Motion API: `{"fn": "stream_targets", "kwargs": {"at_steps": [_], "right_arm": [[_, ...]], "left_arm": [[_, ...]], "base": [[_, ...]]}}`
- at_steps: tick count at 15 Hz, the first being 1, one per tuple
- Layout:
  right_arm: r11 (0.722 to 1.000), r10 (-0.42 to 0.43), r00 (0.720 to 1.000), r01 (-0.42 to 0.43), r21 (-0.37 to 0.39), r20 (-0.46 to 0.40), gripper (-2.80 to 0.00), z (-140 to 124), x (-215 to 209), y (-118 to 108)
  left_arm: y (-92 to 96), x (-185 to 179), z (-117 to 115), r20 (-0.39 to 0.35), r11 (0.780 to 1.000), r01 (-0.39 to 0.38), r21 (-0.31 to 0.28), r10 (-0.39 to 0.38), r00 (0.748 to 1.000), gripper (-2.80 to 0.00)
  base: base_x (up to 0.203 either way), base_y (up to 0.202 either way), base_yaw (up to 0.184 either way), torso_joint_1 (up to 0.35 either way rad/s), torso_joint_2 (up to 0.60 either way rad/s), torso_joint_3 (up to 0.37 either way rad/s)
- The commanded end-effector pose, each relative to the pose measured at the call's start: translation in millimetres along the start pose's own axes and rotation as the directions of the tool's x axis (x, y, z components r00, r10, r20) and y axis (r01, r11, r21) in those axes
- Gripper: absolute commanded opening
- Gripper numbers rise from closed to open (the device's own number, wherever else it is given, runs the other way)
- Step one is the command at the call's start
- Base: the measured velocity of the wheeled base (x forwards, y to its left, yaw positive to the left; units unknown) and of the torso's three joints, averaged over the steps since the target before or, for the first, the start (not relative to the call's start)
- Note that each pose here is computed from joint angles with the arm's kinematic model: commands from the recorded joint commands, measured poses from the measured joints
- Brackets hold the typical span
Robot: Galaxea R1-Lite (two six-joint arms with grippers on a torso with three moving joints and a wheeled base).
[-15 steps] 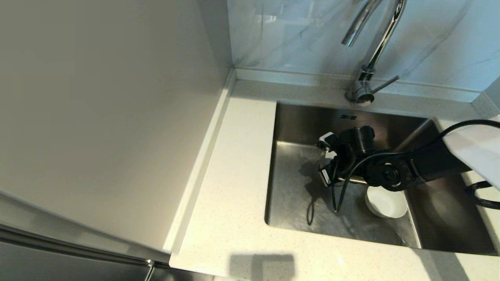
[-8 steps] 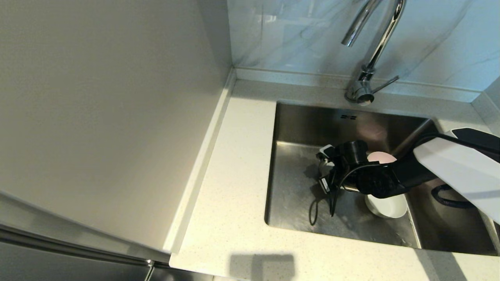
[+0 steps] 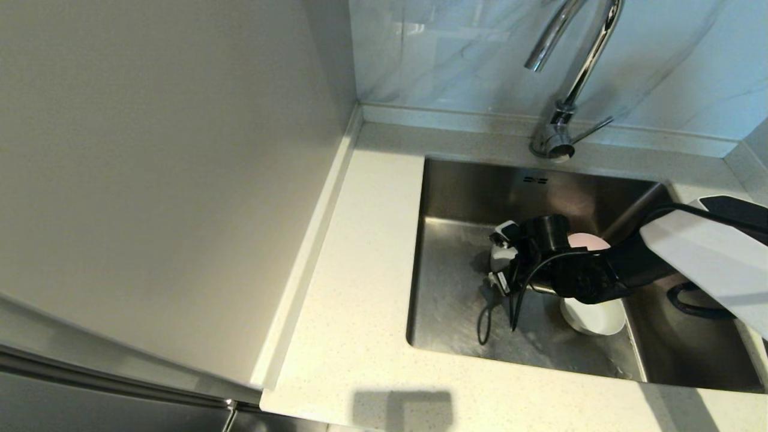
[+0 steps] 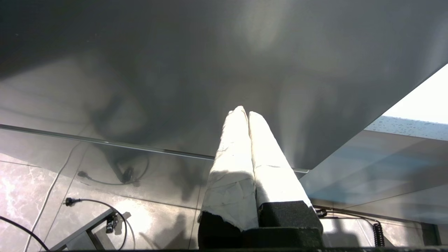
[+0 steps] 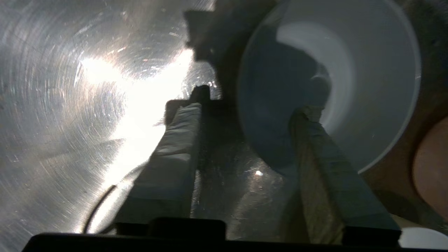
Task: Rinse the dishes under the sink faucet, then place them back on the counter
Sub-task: Put a bowl into the sink, then turn on the faucet
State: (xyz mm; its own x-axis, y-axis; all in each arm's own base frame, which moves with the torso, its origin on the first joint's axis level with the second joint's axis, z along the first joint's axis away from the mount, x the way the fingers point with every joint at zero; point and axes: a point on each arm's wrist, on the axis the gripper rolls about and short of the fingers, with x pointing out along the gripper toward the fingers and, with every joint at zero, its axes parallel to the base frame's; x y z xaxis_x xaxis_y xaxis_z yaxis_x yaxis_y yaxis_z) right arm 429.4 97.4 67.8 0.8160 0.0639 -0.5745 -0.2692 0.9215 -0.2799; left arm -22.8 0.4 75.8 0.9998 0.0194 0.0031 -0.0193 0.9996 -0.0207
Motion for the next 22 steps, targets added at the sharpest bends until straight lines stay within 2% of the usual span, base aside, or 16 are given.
{"fn": "stream_targets", "kwargs": {"at_steps": [1,5,6,9,11,15,18,19,22], "right_arm": [[1.0,-0.023,0.998,0.023,0.012,0.062,0.0,18.6,-29.1,-11.6],[0.997,-0.073,0.984,0.066,0.05,0.162,0.0,42.4,-124.8,-41.5],[0.996,-0.079,0.984,0.07,0.061,0.161,0.0,43.1,-152.7,-49.4],[0.99,-0.058,0.996,0.047,0.134,0.073,0.0,28.0,-233.6,-66.9],[0.978,-0.077,0.992,0.056,0.202,0.097,0.0,21.4,-278.8,-74.3],[0.959,-0.144,0.959,0.075,0.275,0.242,0.0,7.4,-357.4,-75.6],[0.95,-0.175,0.951,0.096,0.296,0.254,0.0,-27.9,-392.0,-62.4],[0.948,-0.191,0.952,0.115,0.297,0.24,-2.8,-42.5,-397.3,-57.1],[0.945,-0.223,0.935,0.137,0.297,0.277,-2.8,-72.1,-419.0,-45.5]], "left_arm": [[0.0,-0.2,-0.1,0.003,1.0,-0.001,-0.001,0.001,1.0,-2.8],[0.0,-0.2,-0.1,0.003,1.0,-0.001,-0.001,0.001,1.0,-2.8],[0.0,-0.2,-0.1,0.003,1.0,-0.001,-0.001,0.001,1.0,-2.8],[0.0,-0.2,-0.1,0.003,1.0,-0.001,-0.001,0.001,1.0,-2.8],[0.0,-0.2,-0.1,0.003,1.0,-0.001,-0.001,0.001,1.0,-2.8],[0.0,-0.2,-0.1,0.003,1.0,-0.001,-0.001,0.001,1.0,-2.8],[0.0,-0.2,-0.1,0.003,1.0,-0.001,-0.001,0.001,1.0,-2.8],[0.0,-0.2,-0.1,0.003,1.0,-0.001,-0.001,0.001,1.0,-2.8],[0.0,-0.2,-0.1,0.003,1.0,-0.001,-0.001,0.001,1.0,-2.8]], "base": [[0.0,0.0,0.0,0.0,0.0,0.0],[0.0,0.0,0.0,0.0,0.0,0.0],[0.0,0.0,0.0,0.0,0.0,0.0],[0.0,0.0,0.0,0.0,0.0,0.0],[0.0,0.0,0.0,0.0,0.0,0.0],[0.0,0.0,0.0,0.0,0.0,0.0],[0.0,0.0,0.0,0.0,0.0,0.0],[0.0,0.0,0.0,0.0,0.0,0.0],[0.0,0.0,0.0,0.0,0.0,0.0]]}}
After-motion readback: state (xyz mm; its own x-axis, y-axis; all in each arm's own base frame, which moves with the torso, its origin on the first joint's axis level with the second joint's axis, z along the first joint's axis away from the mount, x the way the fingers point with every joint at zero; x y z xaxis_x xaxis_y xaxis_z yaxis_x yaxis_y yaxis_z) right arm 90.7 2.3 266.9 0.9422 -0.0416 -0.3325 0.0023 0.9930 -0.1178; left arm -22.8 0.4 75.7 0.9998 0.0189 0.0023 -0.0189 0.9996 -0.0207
